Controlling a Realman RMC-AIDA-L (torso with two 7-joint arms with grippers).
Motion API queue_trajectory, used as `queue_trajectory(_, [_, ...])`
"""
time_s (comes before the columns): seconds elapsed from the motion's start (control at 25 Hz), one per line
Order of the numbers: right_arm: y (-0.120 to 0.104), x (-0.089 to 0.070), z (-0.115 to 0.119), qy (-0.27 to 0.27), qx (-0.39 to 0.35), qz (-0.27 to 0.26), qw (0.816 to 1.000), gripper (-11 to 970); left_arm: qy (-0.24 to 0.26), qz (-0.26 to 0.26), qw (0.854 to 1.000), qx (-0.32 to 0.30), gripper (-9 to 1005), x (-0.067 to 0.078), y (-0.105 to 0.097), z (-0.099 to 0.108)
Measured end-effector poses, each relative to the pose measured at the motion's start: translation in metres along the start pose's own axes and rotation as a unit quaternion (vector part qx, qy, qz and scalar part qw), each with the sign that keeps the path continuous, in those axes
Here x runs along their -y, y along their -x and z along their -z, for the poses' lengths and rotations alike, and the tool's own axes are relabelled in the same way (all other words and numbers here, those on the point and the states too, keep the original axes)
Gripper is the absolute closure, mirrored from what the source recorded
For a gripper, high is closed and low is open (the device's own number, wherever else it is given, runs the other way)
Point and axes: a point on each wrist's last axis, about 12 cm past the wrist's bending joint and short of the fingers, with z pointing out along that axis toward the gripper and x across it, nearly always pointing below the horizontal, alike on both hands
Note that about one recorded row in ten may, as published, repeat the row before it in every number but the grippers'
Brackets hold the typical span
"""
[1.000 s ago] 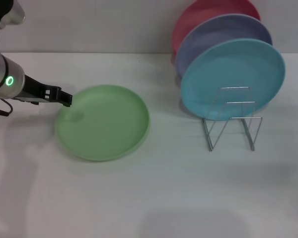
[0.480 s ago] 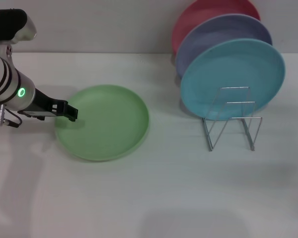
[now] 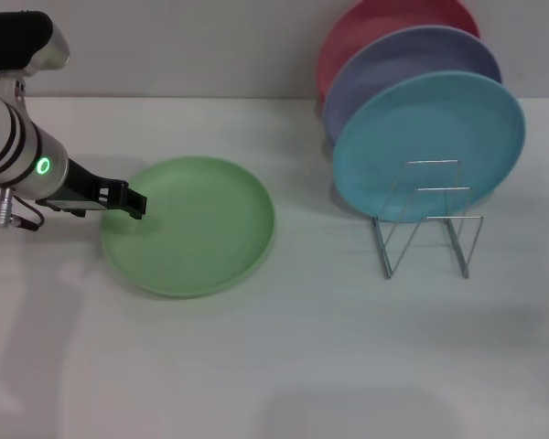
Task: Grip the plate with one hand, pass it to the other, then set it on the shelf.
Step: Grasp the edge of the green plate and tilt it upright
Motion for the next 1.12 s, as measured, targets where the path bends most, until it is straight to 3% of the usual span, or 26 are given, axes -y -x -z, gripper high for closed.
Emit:
queue_trajectory(0.72, [0.0006,-0.0028,-0.0040,0.004,0.004,0.001,1.000,442,-0.002,-0.014,1.000,0.008,220,0.0096,0.0050,-0.0006])
queue_trajectory(1.12, [0.0005,-0.0034,-0.0044,0.004,0.004,0.000,1.000,442,0.002,-0.010,1.000,-0.004,225,0.0066,0.0013,-0.0054])
